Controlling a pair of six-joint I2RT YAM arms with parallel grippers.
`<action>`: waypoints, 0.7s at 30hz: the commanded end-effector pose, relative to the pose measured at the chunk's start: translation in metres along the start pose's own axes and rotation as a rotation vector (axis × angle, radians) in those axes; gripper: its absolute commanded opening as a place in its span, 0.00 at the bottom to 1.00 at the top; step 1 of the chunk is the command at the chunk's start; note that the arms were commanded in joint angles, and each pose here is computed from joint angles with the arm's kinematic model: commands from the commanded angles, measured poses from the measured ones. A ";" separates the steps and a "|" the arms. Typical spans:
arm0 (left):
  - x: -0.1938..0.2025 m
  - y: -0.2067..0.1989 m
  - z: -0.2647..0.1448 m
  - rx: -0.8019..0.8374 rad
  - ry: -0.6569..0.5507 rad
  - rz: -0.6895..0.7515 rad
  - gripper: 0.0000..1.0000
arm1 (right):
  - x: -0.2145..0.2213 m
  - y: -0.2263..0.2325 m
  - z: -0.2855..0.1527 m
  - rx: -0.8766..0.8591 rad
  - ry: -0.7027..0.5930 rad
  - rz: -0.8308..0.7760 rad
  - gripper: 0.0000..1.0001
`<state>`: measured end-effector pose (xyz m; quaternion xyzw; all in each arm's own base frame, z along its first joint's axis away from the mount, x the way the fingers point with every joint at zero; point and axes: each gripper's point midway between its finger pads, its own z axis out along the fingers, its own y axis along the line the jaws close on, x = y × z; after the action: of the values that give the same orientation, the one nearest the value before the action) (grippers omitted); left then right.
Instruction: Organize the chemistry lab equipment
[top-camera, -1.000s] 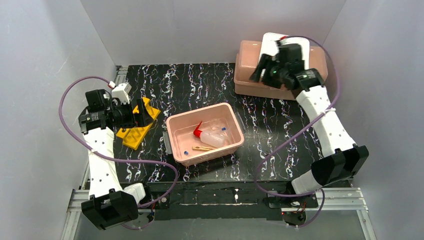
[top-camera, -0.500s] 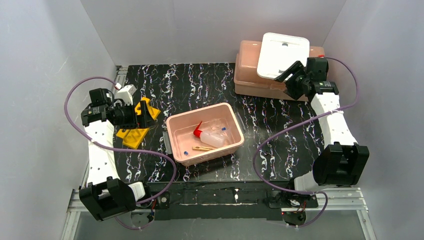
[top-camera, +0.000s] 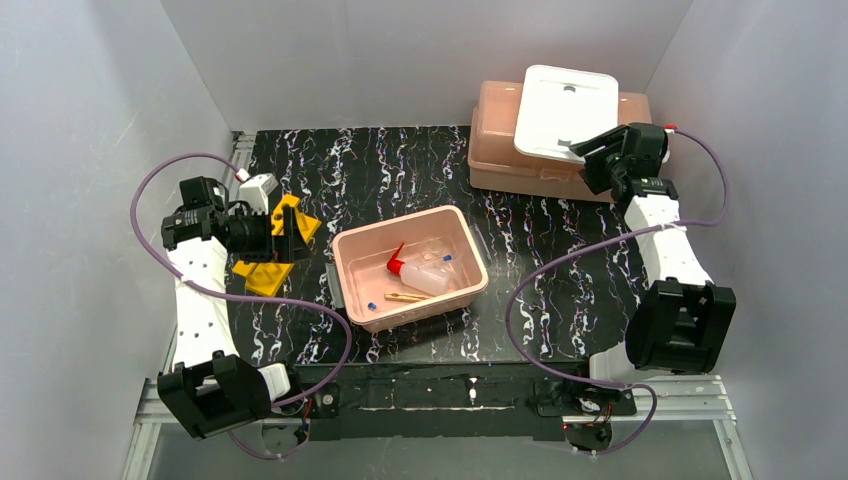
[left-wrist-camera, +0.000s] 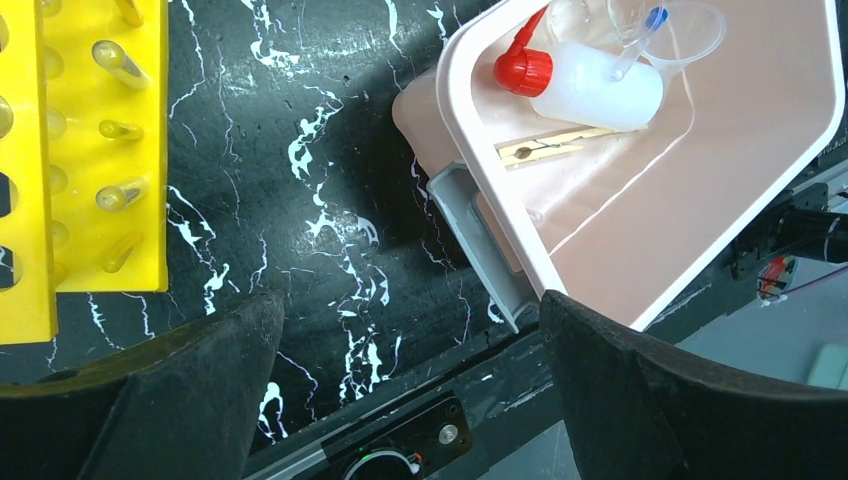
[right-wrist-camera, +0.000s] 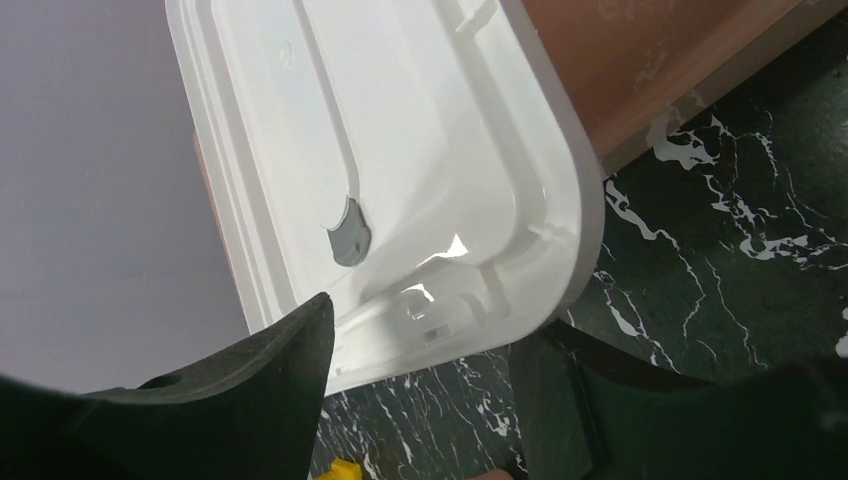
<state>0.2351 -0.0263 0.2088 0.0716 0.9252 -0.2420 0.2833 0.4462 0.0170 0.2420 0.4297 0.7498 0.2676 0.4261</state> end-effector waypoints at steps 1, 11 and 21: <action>-0.002 -0.009 -0.010 0.017 -0.005 0.052 1.00 | -0.021 0.016 0.016 -0.062 -0.084 0.060 0.68; 0.001 -0.003 -0.011 -0.005 0.030 0.066 0.99 | -0.037 0.014 0.036 -0.059 -0.159 0.080 0.52; -0.005 -0.003 -0.014 -0.029 -0.010 0.072 1.00 | -0.042 0.064 -0.020 -0.274 -0.185 -0.099 0.09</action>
<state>0.2317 -0.0211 0.2096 0.0948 0.9294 -0.2256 0.2764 0.4844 0.0020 0.2933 0.4336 0.6655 0.3108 0.5221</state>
